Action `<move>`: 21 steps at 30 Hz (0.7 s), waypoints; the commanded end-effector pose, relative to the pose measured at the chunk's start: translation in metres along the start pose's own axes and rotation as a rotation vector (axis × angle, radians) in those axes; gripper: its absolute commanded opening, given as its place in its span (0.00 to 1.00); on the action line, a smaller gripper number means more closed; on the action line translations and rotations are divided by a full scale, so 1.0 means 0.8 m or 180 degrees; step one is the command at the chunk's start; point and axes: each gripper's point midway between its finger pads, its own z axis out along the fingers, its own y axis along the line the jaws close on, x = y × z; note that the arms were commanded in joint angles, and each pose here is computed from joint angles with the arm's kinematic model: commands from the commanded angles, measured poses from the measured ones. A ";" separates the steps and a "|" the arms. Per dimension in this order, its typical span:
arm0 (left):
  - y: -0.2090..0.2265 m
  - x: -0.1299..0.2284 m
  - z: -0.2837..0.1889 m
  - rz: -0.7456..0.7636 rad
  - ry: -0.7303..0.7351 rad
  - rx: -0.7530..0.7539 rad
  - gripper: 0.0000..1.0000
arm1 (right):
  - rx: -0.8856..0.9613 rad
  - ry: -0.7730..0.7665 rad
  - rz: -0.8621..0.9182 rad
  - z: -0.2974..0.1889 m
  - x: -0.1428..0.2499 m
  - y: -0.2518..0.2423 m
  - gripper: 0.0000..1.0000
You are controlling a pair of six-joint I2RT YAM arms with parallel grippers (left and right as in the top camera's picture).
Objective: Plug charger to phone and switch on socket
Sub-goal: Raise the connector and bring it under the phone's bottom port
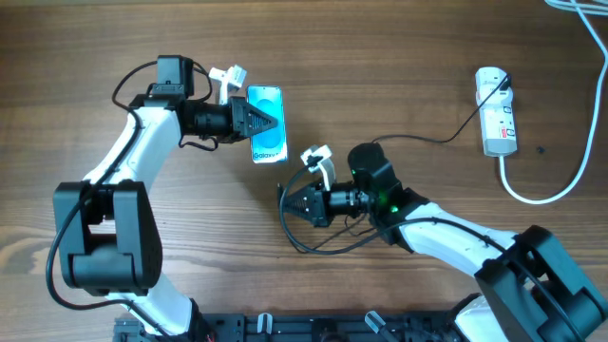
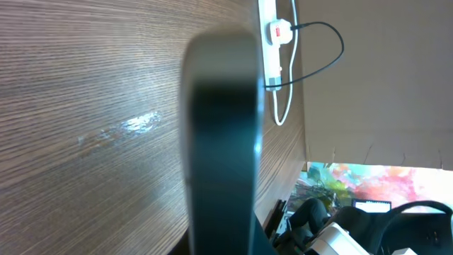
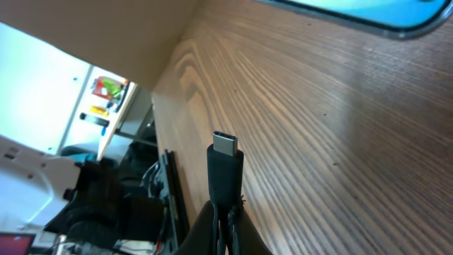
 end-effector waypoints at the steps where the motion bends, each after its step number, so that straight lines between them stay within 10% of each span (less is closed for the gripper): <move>1: -0.022 0.009 0.014 0.0154 0.0115 0.0184 0.04 | 0.0177 -0.0083 0.0059 0.003 -0.001 -0.012 0.04; 21: -0.017 0.014 0.030 0.0239 0.0174 -0.0028 0.04 | 0.0579 -0.0374 0.0307 -0.002 -0.019 -0.040 0.04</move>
